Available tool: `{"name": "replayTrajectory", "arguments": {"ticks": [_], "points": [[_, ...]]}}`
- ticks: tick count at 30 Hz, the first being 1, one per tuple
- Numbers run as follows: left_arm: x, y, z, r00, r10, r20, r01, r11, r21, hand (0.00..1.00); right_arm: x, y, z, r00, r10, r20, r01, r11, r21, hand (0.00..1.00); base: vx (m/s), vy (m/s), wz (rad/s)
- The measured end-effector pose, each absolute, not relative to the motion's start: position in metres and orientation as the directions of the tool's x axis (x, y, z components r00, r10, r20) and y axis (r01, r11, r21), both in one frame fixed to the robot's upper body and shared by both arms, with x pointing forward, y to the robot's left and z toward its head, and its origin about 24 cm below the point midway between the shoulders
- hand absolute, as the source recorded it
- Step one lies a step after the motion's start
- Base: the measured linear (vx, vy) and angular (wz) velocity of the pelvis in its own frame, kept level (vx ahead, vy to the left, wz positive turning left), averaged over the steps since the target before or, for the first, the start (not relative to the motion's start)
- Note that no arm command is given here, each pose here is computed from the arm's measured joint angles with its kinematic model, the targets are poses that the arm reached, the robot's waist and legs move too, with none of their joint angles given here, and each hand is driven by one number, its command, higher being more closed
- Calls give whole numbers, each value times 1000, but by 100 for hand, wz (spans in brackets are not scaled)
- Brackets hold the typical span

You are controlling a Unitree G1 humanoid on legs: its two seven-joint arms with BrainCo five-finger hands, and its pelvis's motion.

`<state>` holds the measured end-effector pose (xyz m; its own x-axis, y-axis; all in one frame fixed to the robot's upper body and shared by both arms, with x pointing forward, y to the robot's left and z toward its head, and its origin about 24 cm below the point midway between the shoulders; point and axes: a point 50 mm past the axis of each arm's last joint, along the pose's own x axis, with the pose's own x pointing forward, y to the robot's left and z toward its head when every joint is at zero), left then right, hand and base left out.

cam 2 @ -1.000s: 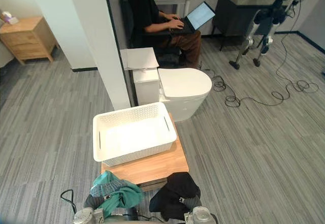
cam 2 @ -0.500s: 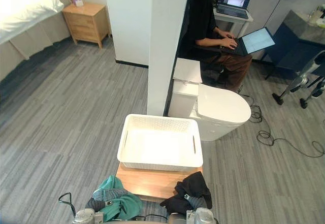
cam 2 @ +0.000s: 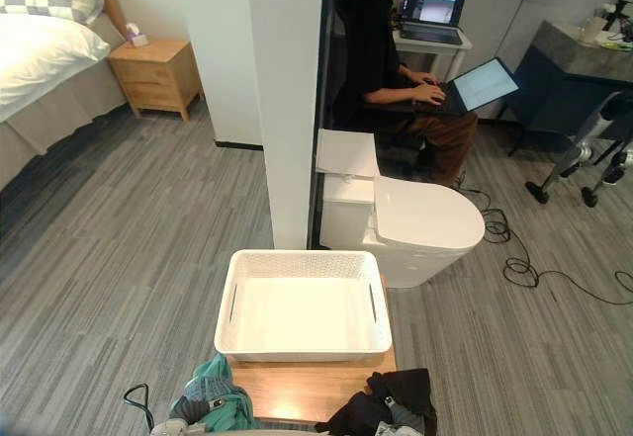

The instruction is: Tidy the bed and pick cloth on bed and put in laundry

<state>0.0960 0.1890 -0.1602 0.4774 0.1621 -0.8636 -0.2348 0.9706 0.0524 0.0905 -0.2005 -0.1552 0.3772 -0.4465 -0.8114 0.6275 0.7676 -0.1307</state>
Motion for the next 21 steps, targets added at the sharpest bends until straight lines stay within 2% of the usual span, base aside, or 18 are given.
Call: {"name": "replayTrajectory", "arguments": {"ticks": [2, 4, 5, 8, 10, 11, 14, 21], "points": [[96, 189, -161, 469, 148, -871, -227, 973, 44, 100, 106, -211, -144, 427, -503, -752, 667, 737, -113, 100, -85, -35, -4], [95, 189, -160, 463, 138, -875, -223, 974, 36, 100, 139, -231, -115, 551, -573, -607, 684, 726, -64, 100, -100, -30, 2], [95, 189, -160, 463, 136, -876, -222, 974, 34, 100, 149, -236, -105, 586, -587, -559, 684, 728, -47, 100, -79, -21, 4], [90, 190, -160, 460, 140, -877, -226, 973, 37, 100, 197, -256, -33, 767, -598, -232, 618, 785, 22, 100, -85, -42, 1], [86, 190, -160, 457, 142, -878, -228, 973, 39, 100, 219, -255, 9, 834, -549, -46, 551, 832, 59, 100, -89, -43, -6], [85, 190, -160, 456, 143, -878, -227, 973, 41, 100, 226, -252, 34, 860, -507, 65, 503, 862, 62, 100, -76, -46, -6], [81, 192, -160, 447, 160, -880, -235, 970, 57, 100, 236, -238, 79, 886, -390, 250, 387, 920, 64, 100, -31, -50, -3], [79, 192, -159, 465, 166, -869, -222, 973, 67, 100, 248, -214, 131, 909, -116, 400, 155, 986, -66, 100, -25, -39, 4]]}}
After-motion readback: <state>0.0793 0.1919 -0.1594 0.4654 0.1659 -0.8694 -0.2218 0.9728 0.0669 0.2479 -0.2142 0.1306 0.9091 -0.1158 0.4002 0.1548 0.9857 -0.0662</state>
